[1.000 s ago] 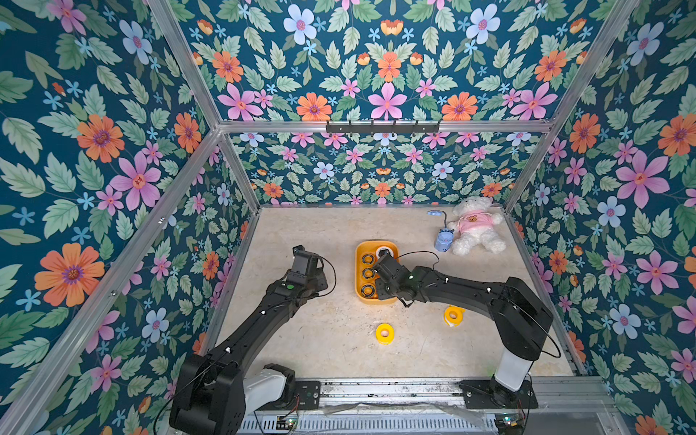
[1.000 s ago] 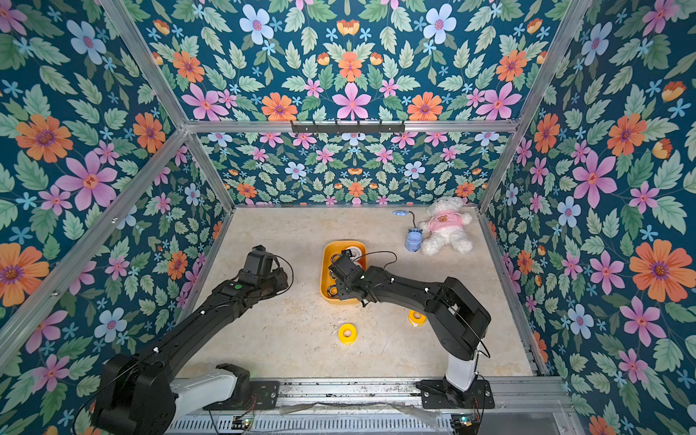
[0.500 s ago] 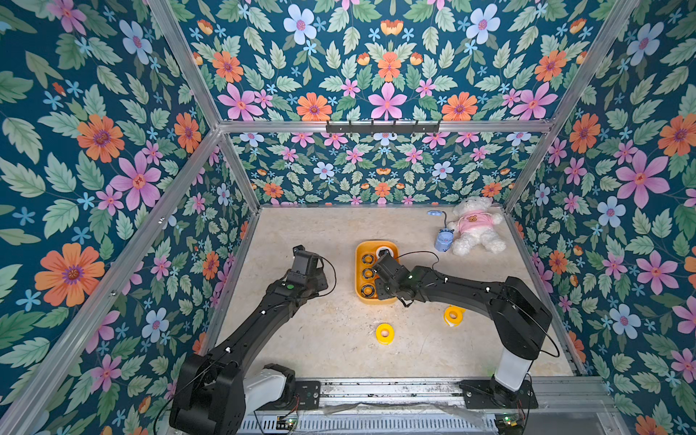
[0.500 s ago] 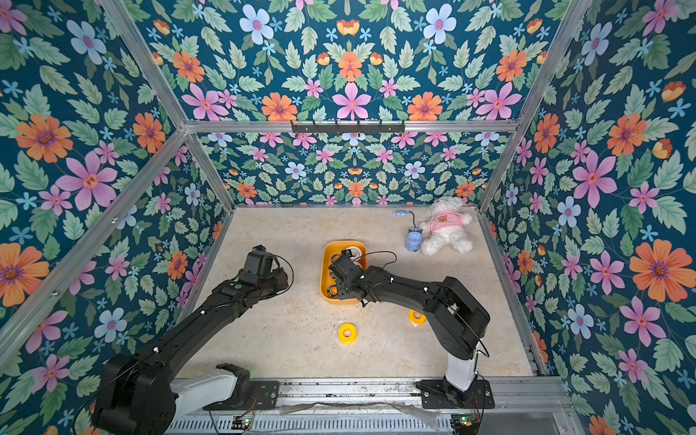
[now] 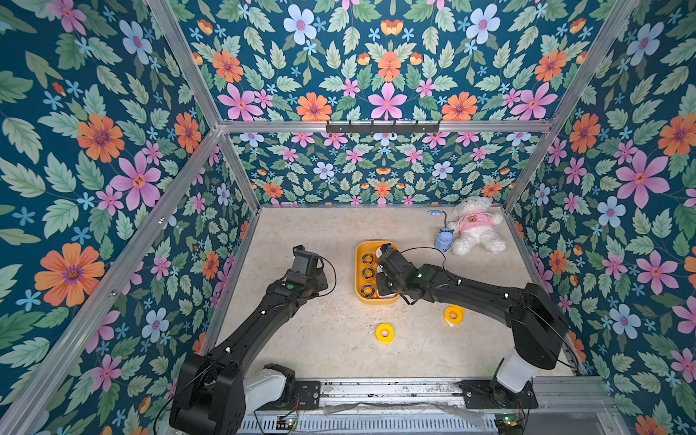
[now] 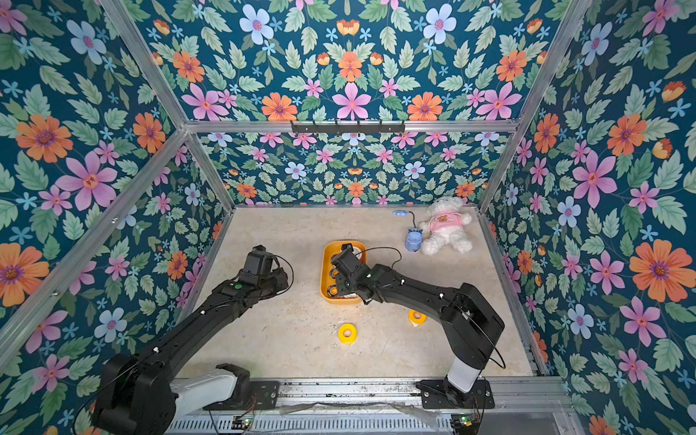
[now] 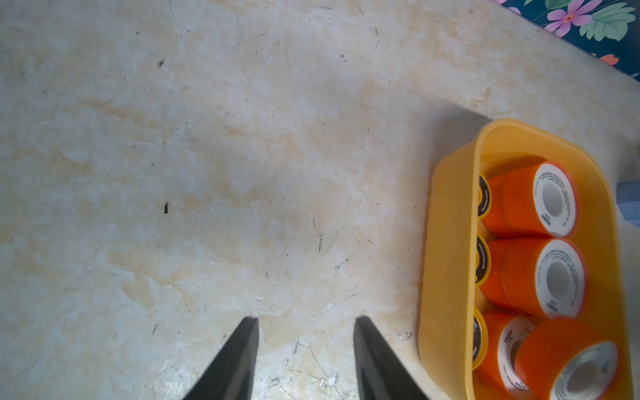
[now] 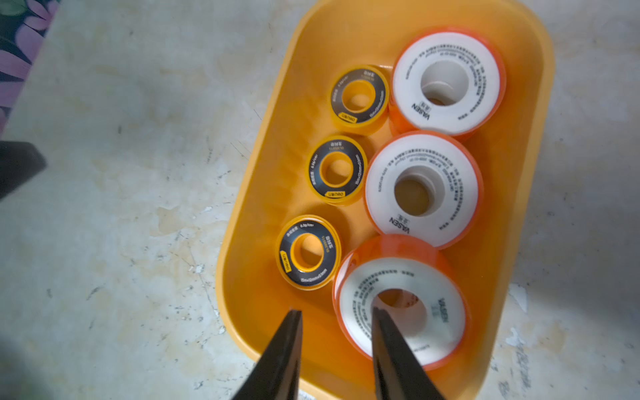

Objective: Put the sealing tape into the storage box
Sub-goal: Place the sealing tape in the storage box.

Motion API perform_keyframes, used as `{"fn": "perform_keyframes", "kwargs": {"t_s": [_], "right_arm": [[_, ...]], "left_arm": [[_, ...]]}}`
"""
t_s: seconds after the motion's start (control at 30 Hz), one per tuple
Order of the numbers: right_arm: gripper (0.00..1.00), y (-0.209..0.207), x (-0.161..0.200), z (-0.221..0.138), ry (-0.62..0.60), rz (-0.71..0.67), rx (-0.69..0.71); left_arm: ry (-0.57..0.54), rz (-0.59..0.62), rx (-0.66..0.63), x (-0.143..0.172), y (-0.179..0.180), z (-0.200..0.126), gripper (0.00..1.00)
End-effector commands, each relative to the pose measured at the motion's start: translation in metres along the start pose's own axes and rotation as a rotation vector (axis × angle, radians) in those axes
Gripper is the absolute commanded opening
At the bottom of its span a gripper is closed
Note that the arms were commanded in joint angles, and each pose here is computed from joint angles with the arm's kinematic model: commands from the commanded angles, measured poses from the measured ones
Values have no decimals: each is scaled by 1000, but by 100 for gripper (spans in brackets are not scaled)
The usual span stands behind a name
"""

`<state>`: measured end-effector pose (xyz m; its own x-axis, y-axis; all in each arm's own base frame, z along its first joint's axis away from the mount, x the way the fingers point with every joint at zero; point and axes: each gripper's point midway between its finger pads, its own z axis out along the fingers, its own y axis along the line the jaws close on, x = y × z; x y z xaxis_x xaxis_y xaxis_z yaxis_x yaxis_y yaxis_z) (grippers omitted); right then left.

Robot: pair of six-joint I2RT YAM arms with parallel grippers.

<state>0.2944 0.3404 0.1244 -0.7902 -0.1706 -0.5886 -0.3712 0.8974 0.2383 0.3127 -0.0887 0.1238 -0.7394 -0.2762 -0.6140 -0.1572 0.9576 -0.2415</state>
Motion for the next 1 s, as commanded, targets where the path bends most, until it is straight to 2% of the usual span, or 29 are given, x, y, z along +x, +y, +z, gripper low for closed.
{"fn": "perform_keyframes", "kwargs": {"t_s": [0.0, 0.23, 0.37, 0.53, 0.97], "right_arm": [[39, -3, -13, -3, -29, 21, -20], [32, -25, -27, 13, -13, 57, 16], [32, -30, -29, 24, 7, 55, 28], [32, -29, -24, 37, 60, 36, 37], [32, -30, -3, 40, 145, -1, 24]], "left_arm": [[-13, -2, 9, -4, -3, 0, 51], [-12, -3, 7, -3, -2, 1, 51], [-12, -3, 9, -4, -3, 1, 51], [-10, -1, 7, -3, -2, 1, 51], [-9, 2, 4, -3, -2, 1, 51]]}}
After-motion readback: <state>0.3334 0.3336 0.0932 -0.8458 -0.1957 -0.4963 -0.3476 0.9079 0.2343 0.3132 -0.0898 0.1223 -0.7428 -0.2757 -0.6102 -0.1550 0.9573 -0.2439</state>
